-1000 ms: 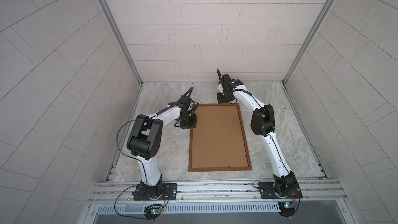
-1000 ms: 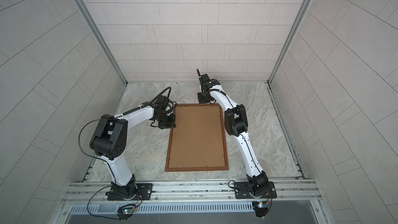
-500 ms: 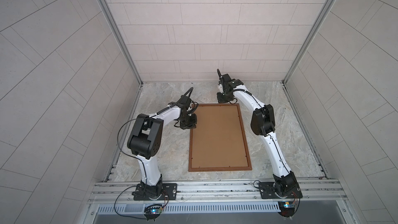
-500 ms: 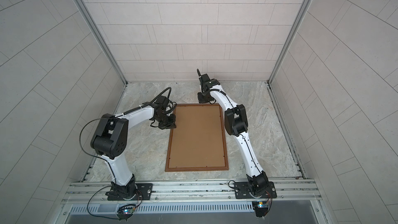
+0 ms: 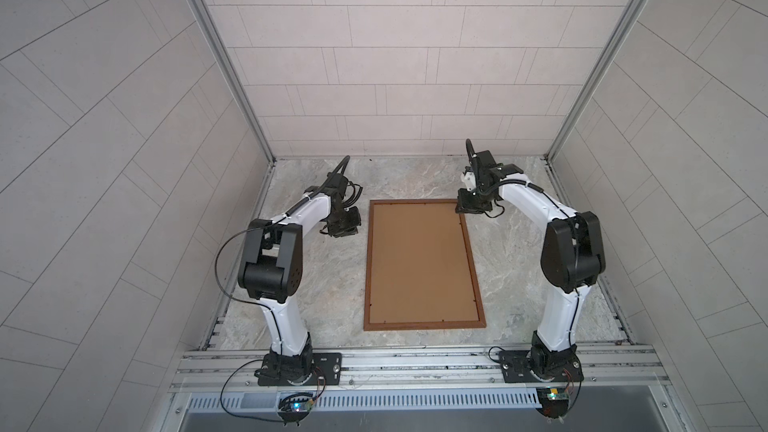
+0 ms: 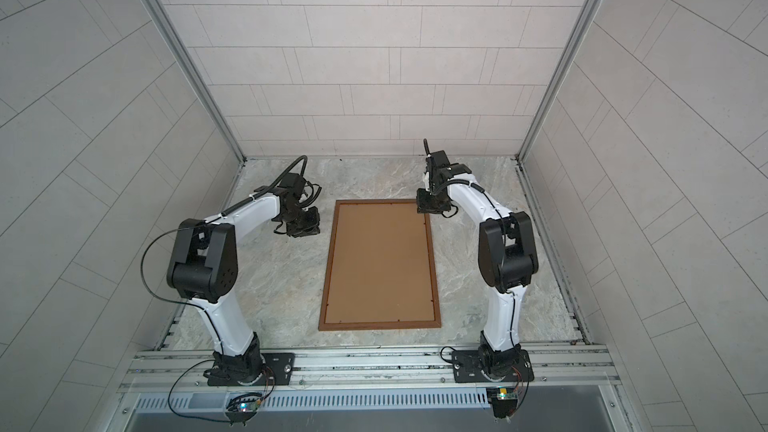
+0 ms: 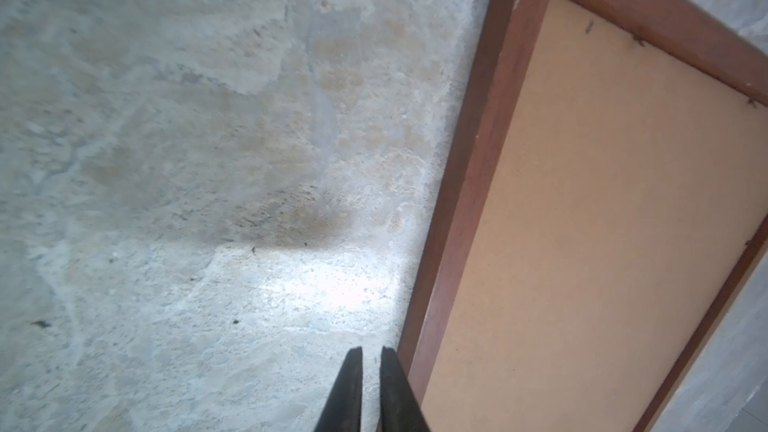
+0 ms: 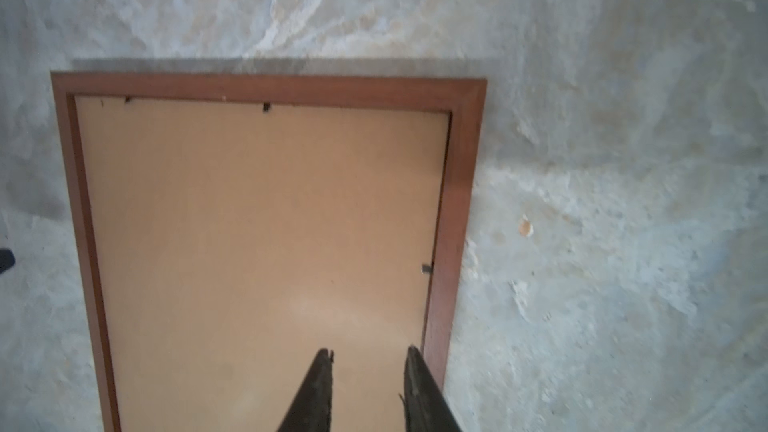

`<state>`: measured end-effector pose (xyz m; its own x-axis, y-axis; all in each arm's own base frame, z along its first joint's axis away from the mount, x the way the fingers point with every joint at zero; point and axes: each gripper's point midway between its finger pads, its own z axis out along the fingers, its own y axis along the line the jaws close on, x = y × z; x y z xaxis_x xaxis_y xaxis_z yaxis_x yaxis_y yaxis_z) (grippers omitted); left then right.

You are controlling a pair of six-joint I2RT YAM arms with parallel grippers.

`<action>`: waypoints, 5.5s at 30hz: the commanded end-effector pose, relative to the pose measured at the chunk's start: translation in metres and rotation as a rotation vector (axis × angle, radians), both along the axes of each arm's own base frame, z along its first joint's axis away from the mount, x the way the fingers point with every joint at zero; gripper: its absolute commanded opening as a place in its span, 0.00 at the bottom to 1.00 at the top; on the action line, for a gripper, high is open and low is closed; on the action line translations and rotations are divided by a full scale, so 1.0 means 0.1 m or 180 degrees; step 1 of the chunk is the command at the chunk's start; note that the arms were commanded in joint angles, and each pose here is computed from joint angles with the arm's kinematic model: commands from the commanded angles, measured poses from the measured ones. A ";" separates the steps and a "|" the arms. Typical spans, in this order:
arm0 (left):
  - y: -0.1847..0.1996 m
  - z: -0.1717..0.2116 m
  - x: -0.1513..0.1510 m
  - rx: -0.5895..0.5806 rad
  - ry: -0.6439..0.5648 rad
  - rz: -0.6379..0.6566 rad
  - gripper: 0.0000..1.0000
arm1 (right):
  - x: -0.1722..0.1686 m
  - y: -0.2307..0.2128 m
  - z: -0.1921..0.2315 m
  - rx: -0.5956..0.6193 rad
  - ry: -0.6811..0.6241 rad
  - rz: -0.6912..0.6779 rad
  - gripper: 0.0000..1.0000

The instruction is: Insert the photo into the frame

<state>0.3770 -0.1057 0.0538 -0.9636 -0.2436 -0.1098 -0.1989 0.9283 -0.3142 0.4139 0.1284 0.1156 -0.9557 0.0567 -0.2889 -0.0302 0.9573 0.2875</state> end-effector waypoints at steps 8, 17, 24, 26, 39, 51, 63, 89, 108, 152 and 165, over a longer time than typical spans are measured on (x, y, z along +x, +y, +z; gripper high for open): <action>0.15 -0.30 -0.40 0.0342 0.0426 -0.0159 0.21 | -0.83 -0.16 -0.34 -0.0032 0.0280 0.0068 0.47; 0.04 -0.45 -0.58 0.0374 0.0563 -0.0275 0.21 | -0.94 -0.21 -0.66 -0.0267 0.0464 0.0157 0.43; -0.01 -0.48 -0.62 0.0366 0.0585 -0.0335 0.22 | -0.93 -0.19 -0.86 -0.0356 0.0575 0.0166 0.39; -0.02 -0.47 -0.62 0.0358 0.0572 -0.0342 0.22 | -0.94 -0.21 -0.92 -0.0392 0.0618 0.0167 0.36; 0.01 -0.32 -0.62 0.0396 0.0452 -0.0358 0.23 | -0.93 -0.18 -1.08 -0.0433 0.0731 0.0178 0.26; -0.01 -0.29 -0.59 0.0355 0.0413 -0.0370 0.23 | -0.66 -0.18 -1.07 -0.0568 0.0680 0.0154 0.21; 0.02 -0.13 -0.58 0.0377 0.0295 -0.0384 0.24 | -0.55 -0.19 -0.86 -0.0645 0.0536 0.0123 0.00; -0.36 -0.18 -0.59 -0.0134 0.0295 -0.0502 0.53 | -0.74 -0.13 -0.21 -0.0765 0.0240 0.0218 0.00; -0.46 -0.37 -0.73 -0.0007 0.0399 -0.0502 0.41 | -0.78 -0.12 -0.07 -0.0730 0.0139 0.0195 0.00; -0.78 -0.56 -0.64 -0.0576 0.0500 -0.0405 0.05 | -0.90 0.37 0.70 -0.0082 -0.0043 0.0520 0.00; -0.56 -0.38 -0.57 -0.0506 0.0396 -0.0310 0.28 | -0.81 0.13 0.72 -0.0337 -0.0142 0.0375 0.00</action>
<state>0.3176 -0.1715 0.0222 -0.9886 -0.1406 0.0531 -0.1490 0.8717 -0.4668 0.3344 0.1190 0.1607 -0.9599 -0.0670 -0.2723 -0.0893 0.9935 0.0704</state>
